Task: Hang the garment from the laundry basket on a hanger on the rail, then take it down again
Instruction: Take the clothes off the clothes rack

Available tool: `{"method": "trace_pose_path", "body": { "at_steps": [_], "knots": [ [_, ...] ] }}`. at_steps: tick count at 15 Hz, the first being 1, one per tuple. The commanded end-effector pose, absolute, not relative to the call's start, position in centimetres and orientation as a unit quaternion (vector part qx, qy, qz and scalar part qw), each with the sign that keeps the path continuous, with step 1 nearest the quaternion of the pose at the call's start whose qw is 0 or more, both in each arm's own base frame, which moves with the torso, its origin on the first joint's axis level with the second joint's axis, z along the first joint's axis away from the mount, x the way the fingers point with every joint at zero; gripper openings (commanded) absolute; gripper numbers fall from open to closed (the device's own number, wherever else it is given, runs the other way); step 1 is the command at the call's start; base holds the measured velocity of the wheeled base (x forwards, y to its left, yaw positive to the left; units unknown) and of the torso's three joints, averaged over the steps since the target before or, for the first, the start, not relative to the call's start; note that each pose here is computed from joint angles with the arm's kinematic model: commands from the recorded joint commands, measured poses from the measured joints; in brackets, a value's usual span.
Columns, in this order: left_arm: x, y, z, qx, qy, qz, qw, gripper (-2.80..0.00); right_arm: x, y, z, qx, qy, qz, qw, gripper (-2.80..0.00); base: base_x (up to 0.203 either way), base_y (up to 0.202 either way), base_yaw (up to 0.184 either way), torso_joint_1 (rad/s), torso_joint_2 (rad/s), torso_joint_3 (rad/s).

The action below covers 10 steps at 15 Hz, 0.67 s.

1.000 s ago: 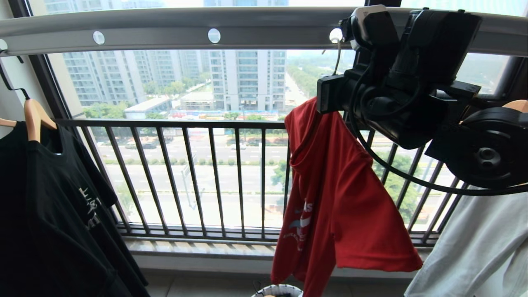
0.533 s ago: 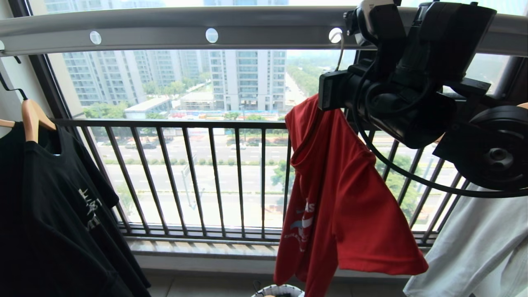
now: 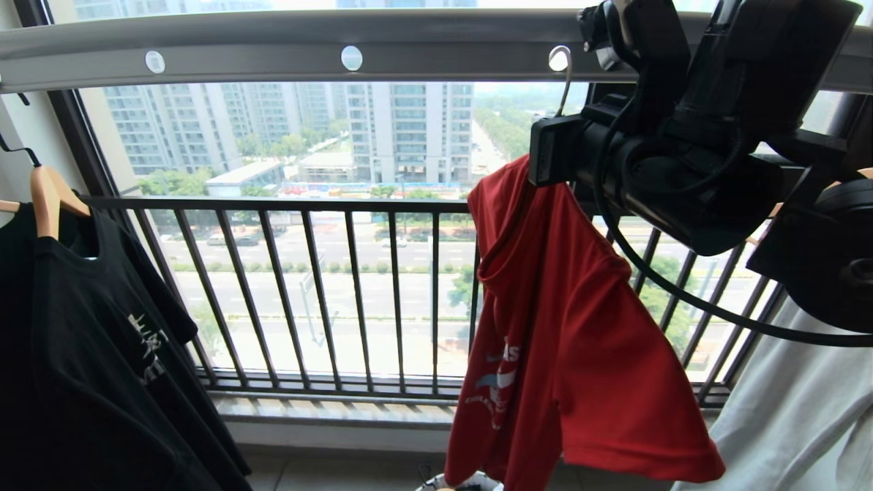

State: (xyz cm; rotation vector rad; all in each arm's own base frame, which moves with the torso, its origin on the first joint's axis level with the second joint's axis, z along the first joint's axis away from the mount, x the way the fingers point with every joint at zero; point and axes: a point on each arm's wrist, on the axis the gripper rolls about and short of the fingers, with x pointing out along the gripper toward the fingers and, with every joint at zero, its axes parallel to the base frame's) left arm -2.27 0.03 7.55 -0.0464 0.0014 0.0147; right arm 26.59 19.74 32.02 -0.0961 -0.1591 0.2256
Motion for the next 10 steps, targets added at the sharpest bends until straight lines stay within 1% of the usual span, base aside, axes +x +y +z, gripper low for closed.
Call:
{"method": "trace_pose_path", "body": {
  "at_steps": [1,10],
  "knots": [
    [-2.3,0.0,7.5,-0.024,0.001,0.008,1.000,-2.80,25.9,19.3,32.4,-0.045,-0.084,0.112,0.989,-2.80,0.000,0.000,0.000,0.000,0.00,0.000],
    [-2.3,0.0,7.5,-0.024,0.001,0.008,1.000,-2.80,24.3,18.4,33.1,-0.039,-0.093,0.117,0.988,-2.80,0.000,0.000,0.000,0.000,0.00,0.000]
  ]
}}
